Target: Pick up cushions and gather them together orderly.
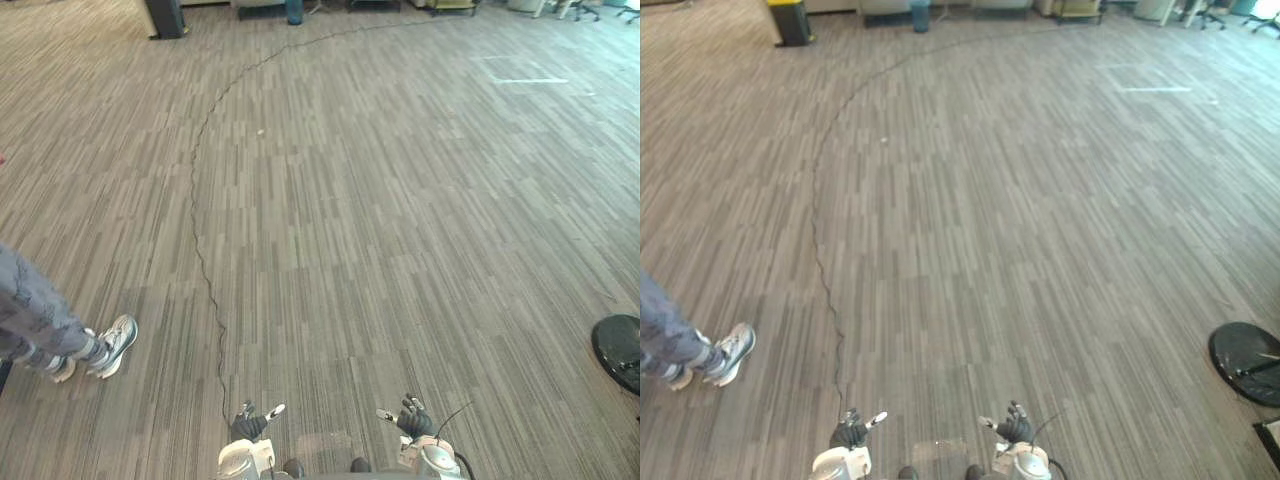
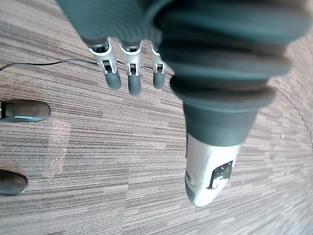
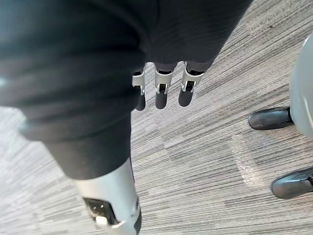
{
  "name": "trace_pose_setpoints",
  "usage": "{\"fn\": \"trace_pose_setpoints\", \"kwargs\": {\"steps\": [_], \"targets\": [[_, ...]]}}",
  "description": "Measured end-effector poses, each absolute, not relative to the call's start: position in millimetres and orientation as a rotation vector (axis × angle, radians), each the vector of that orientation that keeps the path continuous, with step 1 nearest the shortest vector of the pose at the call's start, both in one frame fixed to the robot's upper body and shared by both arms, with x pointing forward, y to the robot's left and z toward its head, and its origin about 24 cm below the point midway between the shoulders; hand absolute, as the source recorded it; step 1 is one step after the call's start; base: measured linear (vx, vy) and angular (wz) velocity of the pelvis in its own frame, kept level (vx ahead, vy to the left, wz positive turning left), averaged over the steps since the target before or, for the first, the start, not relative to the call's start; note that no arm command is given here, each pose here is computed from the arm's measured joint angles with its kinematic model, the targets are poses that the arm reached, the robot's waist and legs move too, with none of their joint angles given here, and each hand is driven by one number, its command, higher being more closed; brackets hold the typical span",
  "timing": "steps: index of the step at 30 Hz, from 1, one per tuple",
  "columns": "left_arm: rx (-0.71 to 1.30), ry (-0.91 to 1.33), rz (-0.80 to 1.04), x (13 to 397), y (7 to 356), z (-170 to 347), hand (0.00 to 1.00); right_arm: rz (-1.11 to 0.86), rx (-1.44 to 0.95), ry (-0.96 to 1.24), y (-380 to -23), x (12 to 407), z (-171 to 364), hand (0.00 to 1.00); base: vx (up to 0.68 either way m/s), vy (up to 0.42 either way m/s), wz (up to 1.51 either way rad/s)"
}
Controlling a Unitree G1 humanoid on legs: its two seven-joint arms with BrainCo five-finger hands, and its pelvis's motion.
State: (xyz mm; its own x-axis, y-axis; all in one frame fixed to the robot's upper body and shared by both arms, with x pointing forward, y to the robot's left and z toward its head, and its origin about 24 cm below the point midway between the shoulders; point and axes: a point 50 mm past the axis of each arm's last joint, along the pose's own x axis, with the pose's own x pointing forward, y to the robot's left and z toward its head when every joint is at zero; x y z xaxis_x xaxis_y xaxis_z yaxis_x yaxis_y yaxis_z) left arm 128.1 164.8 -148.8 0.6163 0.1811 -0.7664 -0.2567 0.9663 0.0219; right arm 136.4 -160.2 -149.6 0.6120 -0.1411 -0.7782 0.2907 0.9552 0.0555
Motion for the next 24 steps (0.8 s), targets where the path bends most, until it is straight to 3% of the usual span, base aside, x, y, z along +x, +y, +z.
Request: {"fn": "trace_pose_setpoints", "kwargs": {"steps": [9, 24], "targets": [[-0.043, 0.905, 0.178, 130, 165, -151, 0.0, -0.39, 0.299, 0.887, -181, 128, -153, 0.0, 0.02, -0.023, 0.07], [0.054, 0.924, 0.085, 129, 163, -153, 0.0, -0.434, 0.321, 0.89, -187, 124, -154, 0.0, -0.04, -0.016, 0.07]]}}
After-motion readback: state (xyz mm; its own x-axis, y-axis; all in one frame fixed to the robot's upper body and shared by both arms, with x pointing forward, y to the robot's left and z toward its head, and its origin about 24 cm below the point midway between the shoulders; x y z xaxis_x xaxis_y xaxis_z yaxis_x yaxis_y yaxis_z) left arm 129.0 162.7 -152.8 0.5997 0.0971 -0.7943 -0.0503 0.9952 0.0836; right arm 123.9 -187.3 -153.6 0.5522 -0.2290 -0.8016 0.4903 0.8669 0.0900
